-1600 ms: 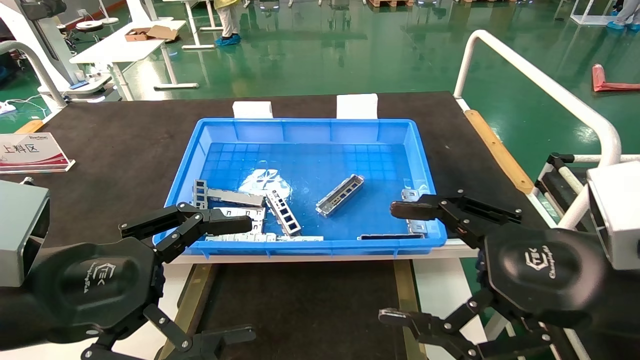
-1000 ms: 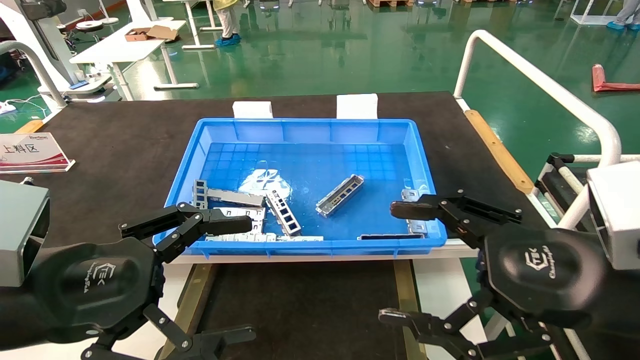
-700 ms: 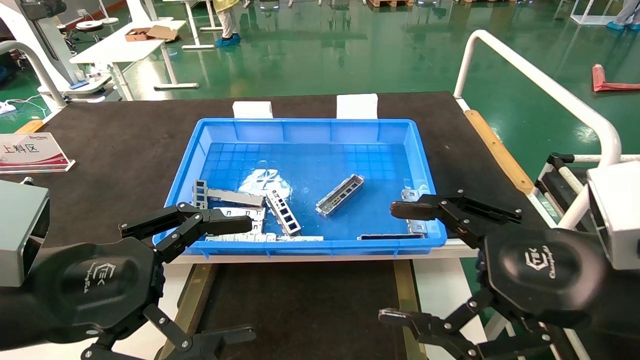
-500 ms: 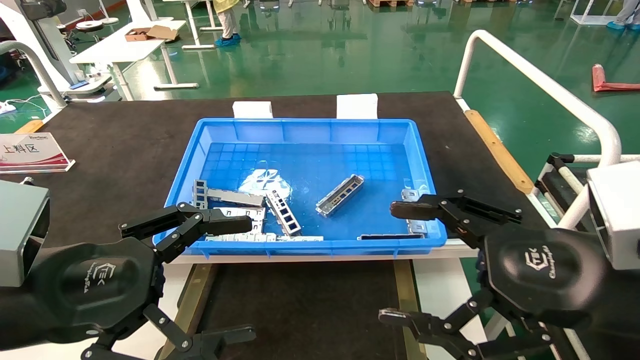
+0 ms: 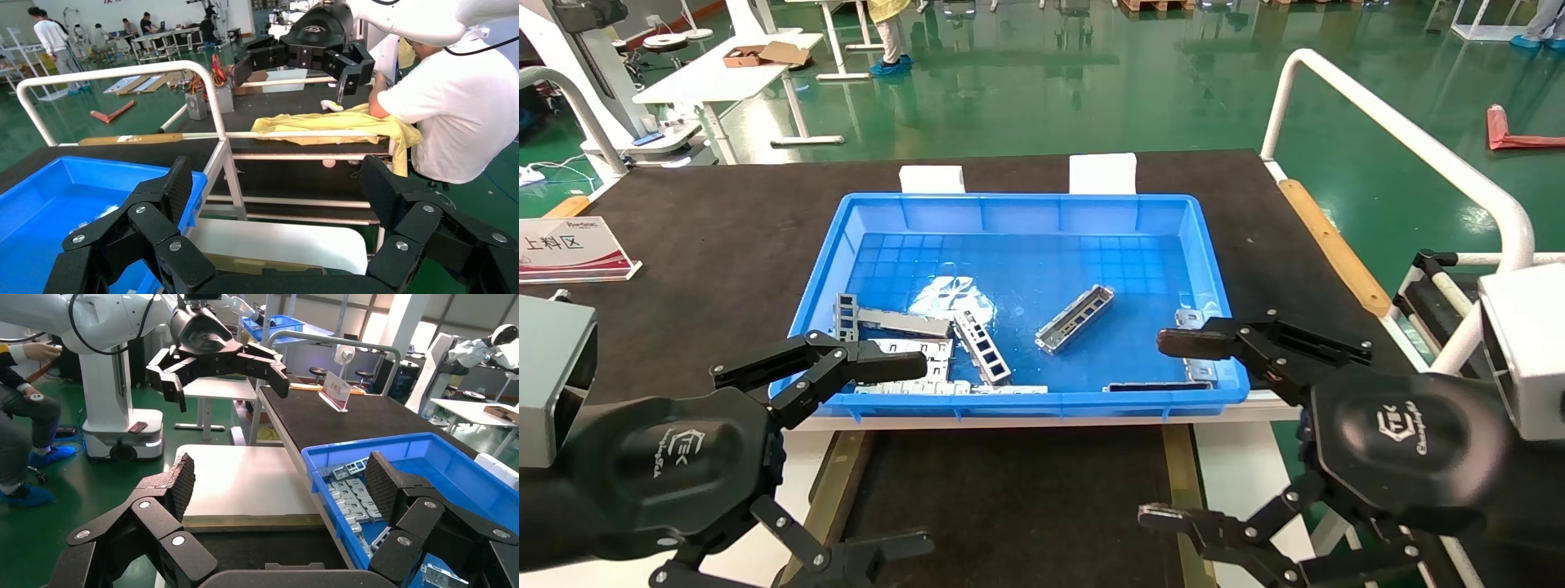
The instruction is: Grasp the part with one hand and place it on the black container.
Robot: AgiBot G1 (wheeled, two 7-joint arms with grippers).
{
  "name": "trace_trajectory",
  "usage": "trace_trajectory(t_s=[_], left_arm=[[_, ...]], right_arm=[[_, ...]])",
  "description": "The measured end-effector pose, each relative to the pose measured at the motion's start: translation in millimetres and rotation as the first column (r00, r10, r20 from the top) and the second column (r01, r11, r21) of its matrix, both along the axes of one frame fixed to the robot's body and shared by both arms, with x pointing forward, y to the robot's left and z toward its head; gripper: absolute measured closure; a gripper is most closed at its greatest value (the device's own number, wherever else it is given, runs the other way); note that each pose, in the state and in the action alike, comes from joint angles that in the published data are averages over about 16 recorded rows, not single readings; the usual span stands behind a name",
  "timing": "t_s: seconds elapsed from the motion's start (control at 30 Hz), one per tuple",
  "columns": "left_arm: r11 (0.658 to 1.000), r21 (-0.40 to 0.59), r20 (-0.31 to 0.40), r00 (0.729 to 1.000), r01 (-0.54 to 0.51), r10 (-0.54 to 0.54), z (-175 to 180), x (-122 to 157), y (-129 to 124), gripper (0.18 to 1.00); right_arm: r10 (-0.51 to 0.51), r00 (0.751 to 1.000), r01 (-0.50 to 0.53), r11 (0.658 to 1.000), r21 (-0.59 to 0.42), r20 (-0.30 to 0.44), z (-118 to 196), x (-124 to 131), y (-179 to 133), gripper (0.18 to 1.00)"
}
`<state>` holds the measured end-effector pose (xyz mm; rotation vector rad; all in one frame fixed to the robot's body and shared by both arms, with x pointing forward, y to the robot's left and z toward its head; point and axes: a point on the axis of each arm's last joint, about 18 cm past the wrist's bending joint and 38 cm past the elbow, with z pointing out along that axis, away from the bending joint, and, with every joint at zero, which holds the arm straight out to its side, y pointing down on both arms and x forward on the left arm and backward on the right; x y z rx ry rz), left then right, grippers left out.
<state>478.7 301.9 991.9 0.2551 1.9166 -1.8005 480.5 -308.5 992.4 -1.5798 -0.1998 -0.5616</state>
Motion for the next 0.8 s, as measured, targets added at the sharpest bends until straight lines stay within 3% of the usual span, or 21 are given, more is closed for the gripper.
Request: trace_trajectory(t_s=[0.33,0.8], left_arm=[[0.997,0.000,0.009,0.997,-0.071,0.071,-2,22,-6,0.184],[0.976,0.030,0.015,0.976,-0.216,0.215,-8,93,-43,0.184]], right_arm=[[0.000,1.000,0.000,1.000,0.000,0.000,0,0,0,0.178],[0.000,1.000,0.000,1.000,0.000,0.000,0,0,0,0.178]])
